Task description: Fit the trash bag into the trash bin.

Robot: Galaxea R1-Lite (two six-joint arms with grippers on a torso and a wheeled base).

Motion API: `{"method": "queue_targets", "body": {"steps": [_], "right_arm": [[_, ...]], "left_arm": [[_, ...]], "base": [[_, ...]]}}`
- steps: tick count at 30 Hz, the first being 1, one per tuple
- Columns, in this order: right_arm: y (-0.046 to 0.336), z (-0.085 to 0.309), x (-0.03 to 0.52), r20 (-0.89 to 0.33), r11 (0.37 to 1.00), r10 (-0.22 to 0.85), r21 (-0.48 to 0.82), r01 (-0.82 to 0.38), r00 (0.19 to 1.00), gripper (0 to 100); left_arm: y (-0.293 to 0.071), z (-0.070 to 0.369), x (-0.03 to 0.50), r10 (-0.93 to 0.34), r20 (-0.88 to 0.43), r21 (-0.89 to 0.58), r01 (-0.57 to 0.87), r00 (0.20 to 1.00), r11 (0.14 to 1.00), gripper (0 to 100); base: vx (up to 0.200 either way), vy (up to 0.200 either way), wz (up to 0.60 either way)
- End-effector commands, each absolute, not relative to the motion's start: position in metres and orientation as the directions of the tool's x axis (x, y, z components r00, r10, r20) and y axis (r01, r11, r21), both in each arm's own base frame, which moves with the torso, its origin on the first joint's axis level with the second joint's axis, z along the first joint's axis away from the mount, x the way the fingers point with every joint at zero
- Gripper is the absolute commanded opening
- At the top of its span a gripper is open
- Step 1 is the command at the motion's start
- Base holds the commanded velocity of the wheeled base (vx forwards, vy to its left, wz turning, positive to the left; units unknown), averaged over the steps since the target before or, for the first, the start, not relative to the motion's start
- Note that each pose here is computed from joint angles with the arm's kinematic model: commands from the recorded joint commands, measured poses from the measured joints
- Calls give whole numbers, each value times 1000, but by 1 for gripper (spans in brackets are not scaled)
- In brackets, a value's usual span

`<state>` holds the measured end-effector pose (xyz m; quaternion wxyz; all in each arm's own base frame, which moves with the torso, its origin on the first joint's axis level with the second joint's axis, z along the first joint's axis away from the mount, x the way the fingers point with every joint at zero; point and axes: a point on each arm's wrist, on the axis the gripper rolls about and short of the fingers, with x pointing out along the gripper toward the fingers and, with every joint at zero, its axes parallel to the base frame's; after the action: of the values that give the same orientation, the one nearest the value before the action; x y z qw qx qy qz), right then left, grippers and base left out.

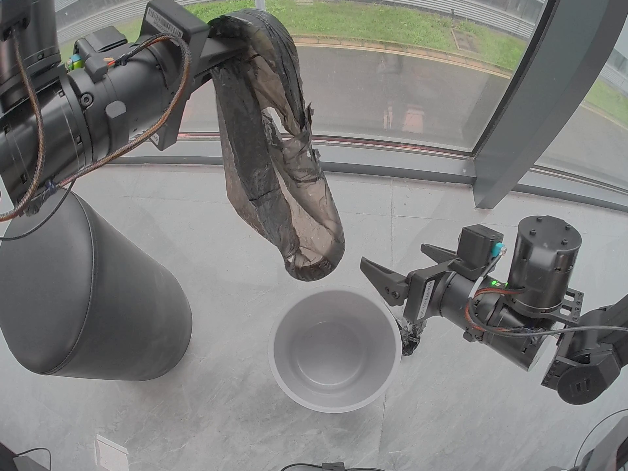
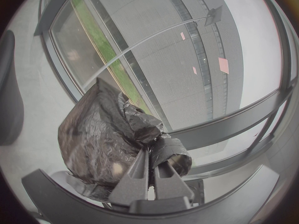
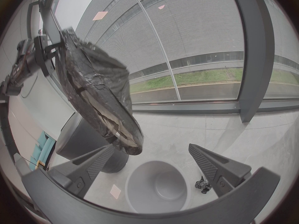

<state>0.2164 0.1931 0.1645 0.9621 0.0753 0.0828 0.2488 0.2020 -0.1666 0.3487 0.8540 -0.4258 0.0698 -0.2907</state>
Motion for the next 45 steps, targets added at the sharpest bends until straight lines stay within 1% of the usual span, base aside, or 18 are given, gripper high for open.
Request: {"method": "queue_targets", "body": {"steps": [1, 3, 5, 8, 12, 25, 30, 36, 42, 45], "right_arm": [[213, 148, 228, -164, 861, 503, 174, -477, 849, 100], [221, 144, 236, -165, 864, 498, 177, -471, 852, 100], [230, 141, 242, -165, 876, 478, 170, -452, 863, 100], [245, 132, 248, -172, 895, 442, 152, -420, 880, 100], [257, 128, 247, -174, 892, 449, 145, -428, 877, 100], [261, 125, 252, -175, 892, 448, 145, -428, 876, 100], [268, 121, 238, -198, 877, 480, 135, -461, 855, 100], [266, 112, 232, -227, 877, 481, 127, -464, 847, 100], [267, 119, 242, -203, 882, 471, 129, -453, 859, 100], [267, 121, 252, -189, 890, 456, 94, -446, 870, 100]], "left_arm": [[-174, 353, 192, -622, 142, -788, 468, 770, 400, 0], [-173, 354, 188, -649, 147, -808, 469, 746, 357, 0], [-173, 354, 187, -655, 145, -824, 457, 741, 335, 0], [-172, 353, 186, -656, 142, -826, 454, 742, 335, 0], [-170, 354, 183, -657, 139, -825, 454, 741, 337, 0], [-171, 356, 175, -681, 142, -825, 466, 718, 319, 0], [-172, 356, 176, -681, 139, -826, 464, 719, 321, 0], [-172, 355, 177, -678, 138, -826, 462, 722, 324, 0], [-169, 353, 171, -685, 132, -825, 462, 717, 325, 0], [-167, 351, 167, -704, 128, -825, 469, 698, 314, 0]], "base": [[0, 0, 0], [0, 0, 0], [0, 0, 0], [0, 0, 0], [0, 0, 0], [0, 0, 0], [0, 0, 0], [0, 0, 0], [0, 0, 0], [0, 0, 0]]}}
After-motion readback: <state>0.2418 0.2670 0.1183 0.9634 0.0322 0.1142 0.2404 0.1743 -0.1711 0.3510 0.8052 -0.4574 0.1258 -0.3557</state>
